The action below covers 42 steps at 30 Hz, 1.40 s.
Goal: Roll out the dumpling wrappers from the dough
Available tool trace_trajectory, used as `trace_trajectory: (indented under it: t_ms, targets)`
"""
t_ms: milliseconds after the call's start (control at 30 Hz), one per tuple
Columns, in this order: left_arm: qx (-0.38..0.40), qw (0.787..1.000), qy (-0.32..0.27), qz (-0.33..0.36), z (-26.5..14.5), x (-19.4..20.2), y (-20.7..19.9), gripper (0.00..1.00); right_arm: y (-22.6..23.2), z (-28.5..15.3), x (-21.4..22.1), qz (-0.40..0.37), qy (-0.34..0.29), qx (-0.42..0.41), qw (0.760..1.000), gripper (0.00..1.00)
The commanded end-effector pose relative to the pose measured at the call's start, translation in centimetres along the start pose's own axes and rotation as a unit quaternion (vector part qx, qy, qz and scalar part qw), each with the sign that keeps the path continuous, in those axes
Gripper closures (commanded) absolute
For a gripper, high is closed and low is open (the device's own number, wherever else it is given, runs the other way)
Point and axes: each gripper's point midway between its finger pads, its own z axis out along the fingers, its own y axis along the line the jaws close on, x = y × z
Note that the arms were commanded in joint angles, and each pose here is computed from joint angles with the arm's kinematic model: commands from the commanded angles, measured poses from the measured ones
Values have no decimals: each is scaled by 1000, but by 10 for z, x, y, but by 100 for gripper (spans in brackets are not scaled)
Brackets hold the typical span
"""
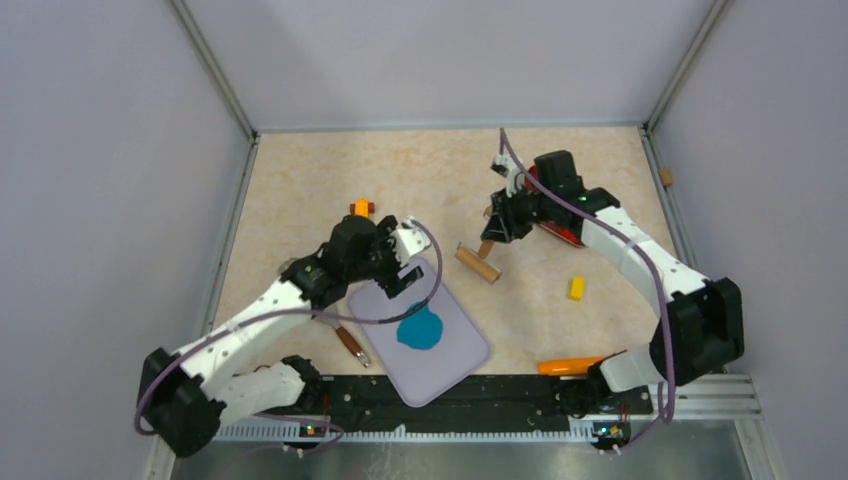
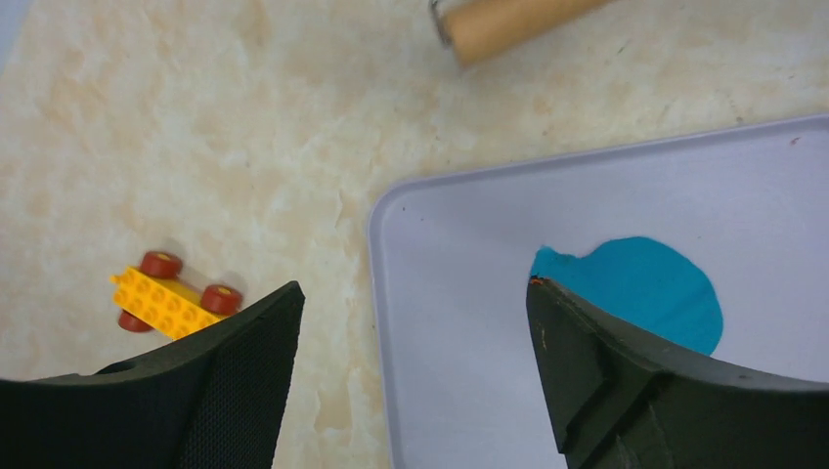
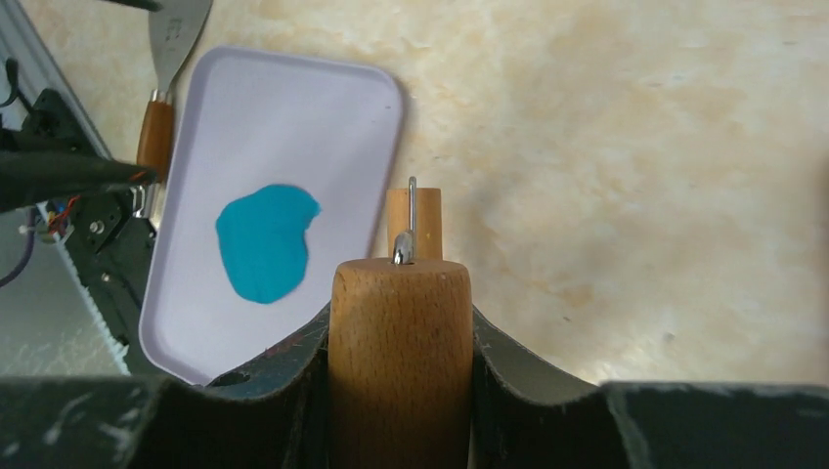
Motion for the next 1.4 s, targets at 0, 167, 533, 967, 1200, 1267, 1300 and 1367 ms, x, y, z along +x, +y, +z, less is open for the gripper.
trace_trajectory:
  t_ms: [0, 167, 533, 967, 1200, 1267, 1300, 1367]
  targets:
    - [51, 996, 53, -45, 22, -2, 24, 18, -13, -40, 4, -9, -16, 36, 999, 100]
    - [107, 964, 207, -128, 42, 48, 42, 40, -15, -61, 24, 5, -14, 40, 999, 100]
    - [147, 921, 296, -206, 76, 109, 48, 48, -33, -81, 31, 53, -55, 67, 995, 100]
    - [128, 918, 306, -216, 101, 133, 50, 76, -52, -86, 33, 91, -64, 89, 990, 100]
    - [161, 917, 305, -200, 113, 130, 41, 88, -56, -90, 44, 98, -52, 99, 989, 100]
    - [167, 918, 303, -191, 117, 128, 38, 93, -57, -88, 49, 103, -47, 99, 989, 100]
    - [170, 919, 303, -187, 120, 126, 36, 95, -57, -86, 52, 105, -44, 99, 989, 100]
    - [169, 924, 294, -178, 127, 119, 39, 98, -60, -84, 58, 110, -37, 101, 988, 100]
